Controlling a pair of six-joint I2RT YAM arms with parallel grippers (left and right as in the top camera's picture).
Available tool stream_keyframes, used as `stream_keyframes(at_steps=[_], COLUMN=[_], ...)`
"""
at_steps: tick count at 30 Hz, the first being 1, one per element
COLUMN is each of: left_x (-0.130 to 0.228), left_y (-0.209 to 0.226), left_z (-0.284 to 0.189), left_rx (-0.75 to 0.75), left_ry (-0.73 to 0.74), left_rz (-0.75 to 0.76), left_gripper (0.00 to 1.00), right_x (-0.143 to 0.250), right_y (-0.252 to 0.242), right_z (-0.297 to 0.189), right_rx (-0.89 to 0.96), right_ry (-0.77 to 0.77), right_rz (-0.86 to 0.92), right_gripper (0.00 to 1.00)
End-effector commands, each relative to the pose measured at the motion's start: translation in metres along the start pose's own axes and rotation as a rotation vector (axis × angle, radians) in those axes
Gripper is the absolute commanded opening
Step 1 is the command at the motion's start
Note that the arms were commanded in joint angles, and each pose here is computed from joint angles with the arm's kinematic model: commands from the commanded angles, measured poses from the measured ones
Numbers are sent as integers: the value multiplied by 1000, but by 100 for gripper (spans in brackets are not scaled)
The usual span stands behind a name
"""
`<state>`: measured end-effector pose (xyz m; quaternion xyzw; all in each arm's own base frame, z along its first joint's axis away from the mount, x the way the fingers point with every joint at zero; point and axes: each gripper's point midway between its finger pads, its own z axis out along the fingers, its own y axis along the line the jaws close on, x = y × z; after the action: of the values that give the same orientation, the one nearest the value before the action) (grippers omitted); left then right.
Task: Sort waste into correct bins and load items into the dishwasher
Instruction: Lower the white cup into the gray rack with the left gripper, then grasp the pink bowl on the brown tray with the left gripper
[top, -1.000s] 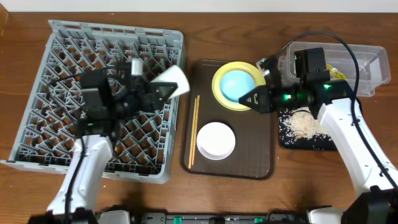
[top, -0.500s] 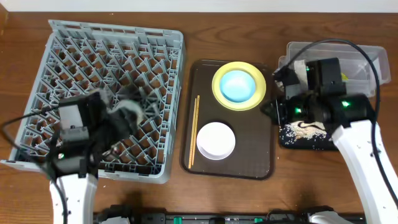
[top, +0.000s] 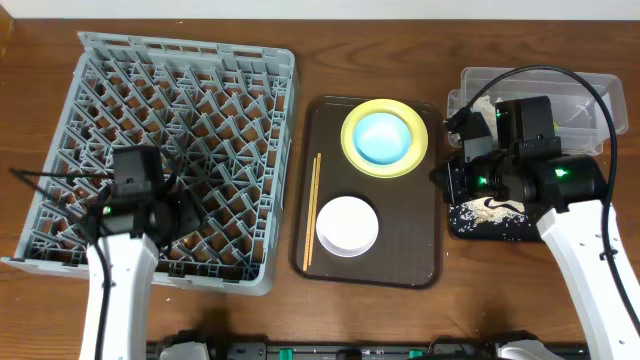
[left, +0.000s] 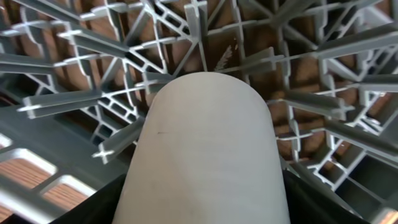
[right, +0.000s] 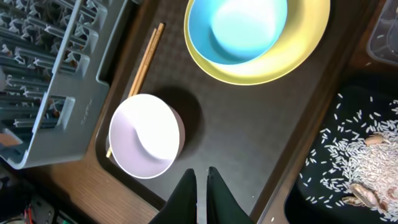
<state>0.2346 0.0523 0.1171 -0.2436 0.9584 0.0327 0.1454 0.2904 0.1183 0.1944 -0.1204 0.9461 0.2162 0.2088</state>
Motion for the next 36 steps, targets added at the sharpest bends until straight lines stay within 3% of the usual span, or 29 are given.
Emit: stream_keyframes(at_steps=[1, 4, 5, 7, 9, 10, 18, 22, 24, 29, 33, 36], left_x=[-1, 1, 1, 3, 3, 3, -15, -26, -20, 2, 24, 48], left_y=[-4, -5, -5, -5, -5, -5, -12, -43, -71, -122, -162, -193], left_z=[11, 22, 24, 28, 29, 29, 1, -35, -51, -70, -73, -70], left_rx=[2, -8, -11, -16, -18, -18, 27, 185, 319, 431, 440, 454], left_ry=[50, 89, 97, 113, 118, 118, 43, -23, -37, -75, -104, -98], left_rz=[9, 12, 13, 14, 15, 15, 10, 43, 140, 372, 556, 682], left_gripper=[11, 15, 23, 63, 79, 82, 86, 85, 85, 86, 86, 91], right_x=[-2, -2, -2, -1, -1, 0, 2, 3, 3, 3, 10, 15], right_y=[-2, -2, -2, -2, -2, -2, -2, 0, 2, -29, -77, -88], right_z=[-3, -3, -3, -3, -3, -3, -4, -4, -4, -7, -22, -28], right_rx=[10, 10, 10, 10, 10, 10, 10, -2, -13, 150, 401, 441], right_ry=[-10, -10, -10, -8, -5, -3, 7, 9, 10, 2, -18, -18], right_rz=[-12, -12, -12, -10, -9, -9, -4, -1, -2, 51, 276, 329], right_gripper=[6, 8, 9, 13, 17, 20, 53, 65, 73, 69, 75, 79])
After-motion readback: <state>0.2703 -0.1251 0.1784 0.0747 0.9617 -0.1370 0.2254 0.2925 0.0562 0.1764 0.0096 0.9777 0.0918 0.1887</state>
